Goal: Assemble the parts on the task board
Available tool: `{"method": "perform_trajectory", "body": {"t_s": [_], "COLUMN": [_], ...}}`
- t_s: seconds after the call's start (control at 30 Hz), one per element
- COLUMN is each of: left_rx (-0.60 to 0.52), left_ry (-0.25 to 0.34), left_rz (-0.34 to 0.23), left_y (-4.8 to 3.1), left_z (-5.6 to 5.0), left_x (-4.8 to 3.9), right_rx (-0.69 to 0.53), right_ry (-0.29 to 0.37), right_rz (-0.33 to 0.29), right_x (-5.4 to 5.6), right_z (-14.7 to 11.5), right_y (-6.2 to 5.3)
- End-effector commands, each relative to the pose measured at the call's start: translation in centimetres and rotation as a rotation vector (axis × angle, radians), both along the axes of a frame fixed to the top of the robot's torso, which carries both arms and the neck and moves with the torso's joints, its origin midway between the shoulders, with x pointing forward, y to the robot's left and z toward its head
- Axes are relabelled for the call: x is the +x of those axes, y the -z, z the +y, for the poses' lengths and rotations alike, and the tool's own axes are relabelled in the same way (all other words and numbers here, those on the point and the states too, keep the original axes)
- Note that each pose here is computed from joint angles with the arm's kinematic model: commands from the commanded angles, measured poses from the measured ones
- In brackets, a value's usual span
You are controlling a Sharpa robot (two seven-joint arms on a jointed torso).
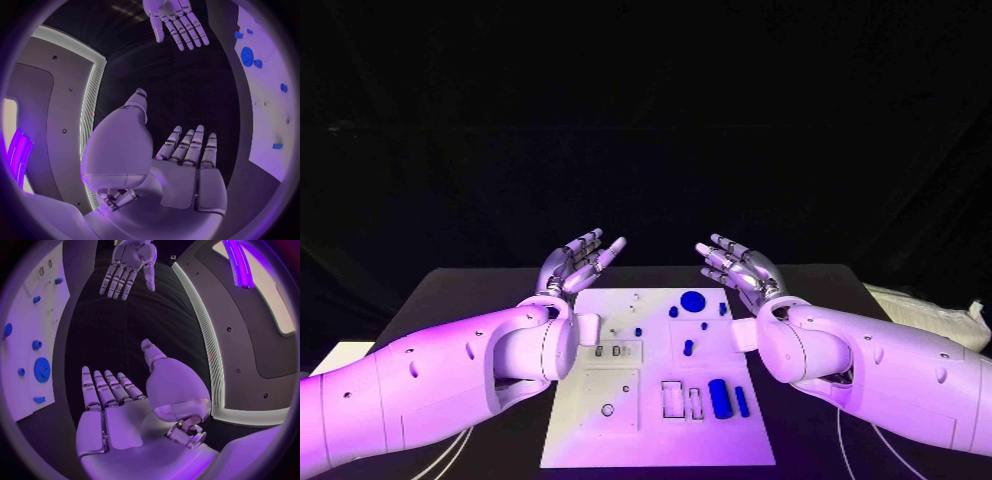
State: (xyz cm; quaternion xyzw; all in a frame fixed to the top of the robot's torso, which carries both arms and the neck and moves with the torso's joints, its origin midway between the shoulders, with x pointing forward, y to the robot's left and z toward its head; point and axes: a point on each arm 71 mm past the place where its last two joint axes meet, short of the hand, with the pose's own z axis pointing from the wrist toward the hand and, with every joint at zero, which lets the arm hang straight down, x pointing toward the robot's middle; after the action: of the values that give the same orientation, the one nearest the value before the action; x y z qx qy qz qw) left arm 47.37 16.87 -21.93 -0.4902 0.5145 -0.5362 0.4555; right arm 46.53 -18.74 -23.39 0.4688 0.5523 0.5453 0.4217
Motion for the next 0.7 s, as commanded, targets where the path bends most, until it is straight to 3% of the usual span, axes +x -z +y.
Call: {"method": "perform_trajectory", "body": {"t_s": [0.03, 0.27, 0.3, 0.7], "left_rx": [-0.032, -0.032, -0.041, 0.008], "left_ry": [0.030, 0.030, 0.069, 0.142], "left_rz": [-0.018, -0.018, -0.057, -0.121], "left_y": [-0.26, -0.26, -0.72, -2.14], "left_z": [-0.3, -0.3, 1.3, 2.4], "left_x": [0.00, 0.00, -0.26, -0.91], "right_rx": [-0.018, -0.029, -0.218, -0.481], "right_ry": [-0.213, -0.282, -0.202, -0.209], "right_rz": [0.017, 0.030, -0.169, -0.363], "right_x": [-0.4, -0.6, 1.0, 2.5], "right_z": [1.4, 1.7, -0.8, -1.7], "right_y": [0.3, 0.5, 0.1, -2.0]}}
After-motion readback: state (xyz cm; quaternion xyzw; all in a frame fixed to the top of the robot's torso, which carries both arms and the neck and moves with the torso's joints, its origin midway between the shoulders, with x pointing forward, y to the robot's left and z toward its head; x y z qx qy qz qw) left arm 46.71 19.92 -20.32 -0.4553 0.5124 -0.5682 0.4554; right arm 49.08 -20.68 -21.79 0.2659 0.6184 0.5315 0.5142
